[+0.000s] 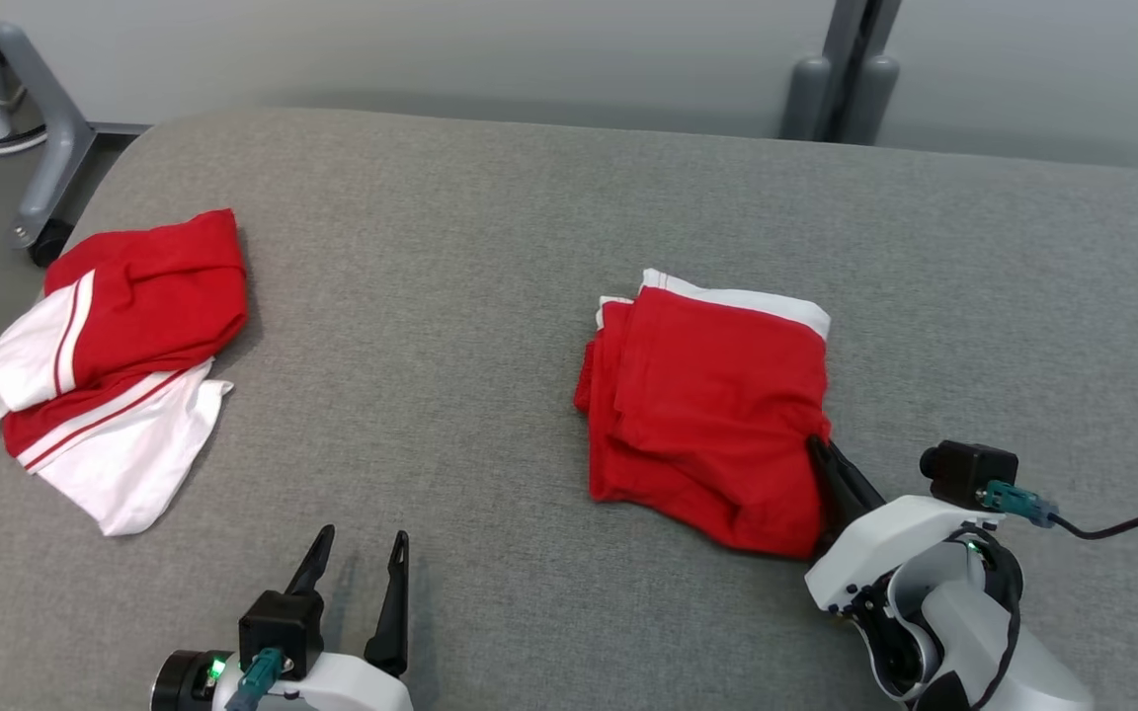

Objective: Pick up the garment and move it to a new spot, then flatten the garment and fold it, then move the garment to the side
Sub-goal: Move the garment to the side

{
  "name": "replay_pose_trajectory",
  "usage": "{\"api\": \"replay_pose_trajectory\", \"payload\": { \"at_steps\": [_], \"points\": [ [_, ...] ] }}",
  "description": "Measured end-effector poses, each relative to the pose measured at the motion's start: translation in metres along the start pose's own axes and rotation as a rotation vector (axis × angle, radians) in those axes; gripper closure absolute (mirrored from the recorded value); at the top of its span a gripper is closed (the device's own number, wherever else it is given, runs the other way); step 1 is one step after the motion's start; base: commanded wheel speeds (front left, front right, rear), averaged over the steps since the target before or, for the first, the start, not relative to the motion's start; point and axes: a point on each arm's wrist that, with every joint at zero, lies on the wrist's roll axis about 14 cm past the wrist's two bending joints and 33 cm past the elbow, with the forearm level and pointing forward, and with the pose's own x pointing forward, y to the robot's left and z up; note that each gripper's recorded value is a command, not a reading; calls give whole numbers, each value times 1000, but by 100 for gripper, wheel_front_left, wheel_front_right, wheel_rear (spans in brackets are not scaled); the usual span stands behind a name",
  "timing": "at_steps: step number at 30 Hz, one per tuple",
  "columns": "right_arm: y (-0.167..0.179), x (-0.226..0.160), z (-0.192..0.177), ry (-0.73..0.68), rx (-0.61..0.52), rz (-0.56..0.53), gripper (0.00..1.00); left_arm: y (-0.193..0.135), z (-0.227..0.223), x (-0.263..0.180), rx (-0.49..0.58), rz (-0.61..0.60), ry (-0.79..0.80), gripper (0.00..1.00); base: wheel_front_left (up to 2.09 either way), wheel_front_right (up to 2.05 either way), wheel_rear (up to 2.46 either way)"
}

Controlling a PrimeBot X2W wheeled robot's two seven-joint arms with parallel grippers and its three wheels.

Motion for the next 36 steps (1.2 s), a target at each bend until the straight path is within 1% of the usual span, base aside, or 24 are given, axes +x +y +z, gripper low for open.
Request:
{"api": "replay_pose_trajectory", "payload": {
  "at_steps": [3,6,7,8,18,27,31,34,36],
  "points": [
    [-15,-11,9,-34,18,-44,100,-11,3,6,6,-40,-9,0,0,0,0],
    [-32,-30,10,-55,28,-96,100,-30,6,12,10,-98,-14,0,0,0,0],
    [-32,-30,10,-55,28,-96,100,-30,6,12,10,-98,-14,0,0,0,0],
    [-38,-36,10,-60,27,-112,100,-37,6,14,12,-122,-15,0,0,0,0],
    [-101,-111,29,-169,23,-323,100,-138,17,28,43,-424,-38,0,0,0,0],
    [-145,-176,36,-241,18,-500,100,-229,18,20,71,-690,-40,0,0,0,0],
    [-157,-194,38,-253,9,-556,100,-252,12,15,80,-767,-27,0,0,0,0],
    [-167,-198,40,-250,-5,-588,100,-260,8,16,81,-793,-17,0,0,0,0],
    [-170,-195,42,-237,-29,-591,100,-261,8,19,73,-797,-17,0,0,0,0]
  ]
}}
